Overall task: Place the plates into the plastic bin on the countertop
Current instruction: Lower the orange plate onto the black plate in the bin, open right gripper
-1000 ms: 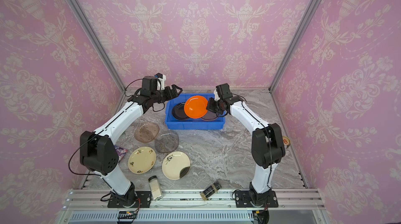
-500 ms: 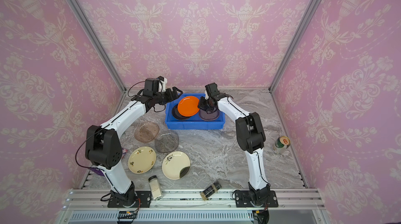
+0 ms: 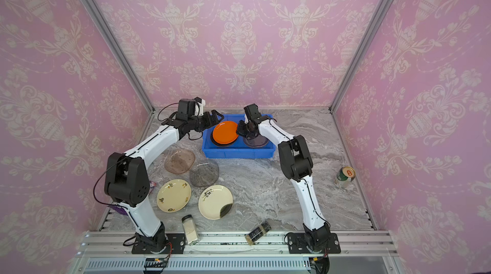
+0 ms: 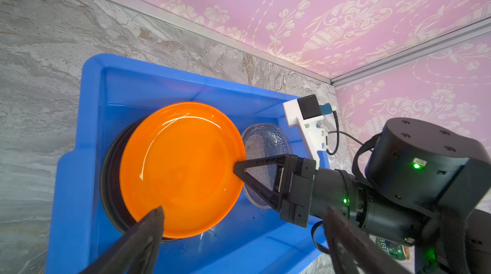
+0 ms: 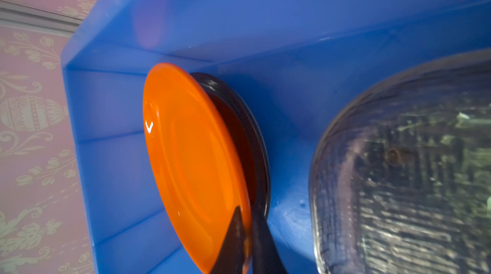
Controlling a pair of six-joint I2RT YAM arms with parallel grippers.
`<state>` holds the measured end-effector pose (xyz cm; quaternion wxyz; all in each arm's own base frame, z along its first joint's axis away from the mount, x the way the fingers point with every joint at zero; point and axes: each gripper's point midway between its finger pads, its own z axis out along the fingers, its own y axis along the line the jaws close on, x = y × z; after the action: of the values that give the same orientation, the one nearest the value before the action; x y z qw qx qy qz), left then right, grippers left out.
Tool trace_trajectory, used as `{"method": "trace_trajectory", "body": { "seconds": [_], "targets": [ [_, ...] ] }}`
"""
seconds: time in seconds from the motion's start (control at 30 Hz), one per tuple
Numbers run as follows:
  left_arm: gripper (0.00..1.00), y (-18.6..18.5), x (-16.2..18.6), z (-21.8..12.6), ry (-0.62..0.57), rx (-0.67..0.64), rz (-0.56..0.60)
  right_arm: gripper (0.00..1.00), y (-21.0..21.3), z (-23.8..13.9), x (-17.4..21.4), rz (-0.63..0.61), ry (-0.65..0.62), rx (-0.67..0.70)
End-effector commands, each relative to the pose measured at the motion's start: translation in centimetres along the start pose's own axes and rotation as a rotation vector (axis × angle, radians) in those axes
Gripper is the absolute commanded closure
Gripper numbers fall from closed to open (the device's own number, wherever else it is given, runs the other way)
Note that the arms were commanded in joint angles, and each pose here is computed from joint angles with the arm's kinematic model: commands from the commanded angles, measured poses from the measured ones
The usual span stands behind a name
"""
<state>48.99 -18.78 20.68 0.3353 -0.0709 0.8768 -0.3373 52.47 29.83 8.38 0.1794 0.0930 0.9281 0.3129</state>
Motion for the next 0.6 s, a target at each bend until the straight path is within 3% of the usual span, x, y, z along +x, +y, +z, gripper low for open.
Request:
{"method": "trace_trajectory", "body": {
  "seconds": [0.0,0.1,0.33,0.57],
  "targets": [
    [0.05,-0.2,-0.3,-1.1,-0.015,0.006,0.001,0.76,1.4,-0.4,-0.3,0.01,0.002,-0.026],
    [0.04,-0.2,-0.3,-1.2,-0.018,0.005,0.0,0.67,1.4,-0.9,-0.2,0.001,-0.006,-0.016],
    [0.04,-0.2,-0.2,-1.1,-0.019,0.007,-0.005,0.67,1.0,-1.9,0.0,-0.007,-0.021,0.013],
    [0.04,0.2,0.2,-1.5,-0.022,-0.002,0.0,0.68,1.1,-0.2,0.4,-0.001,0.012,0.01]
  ]
}}
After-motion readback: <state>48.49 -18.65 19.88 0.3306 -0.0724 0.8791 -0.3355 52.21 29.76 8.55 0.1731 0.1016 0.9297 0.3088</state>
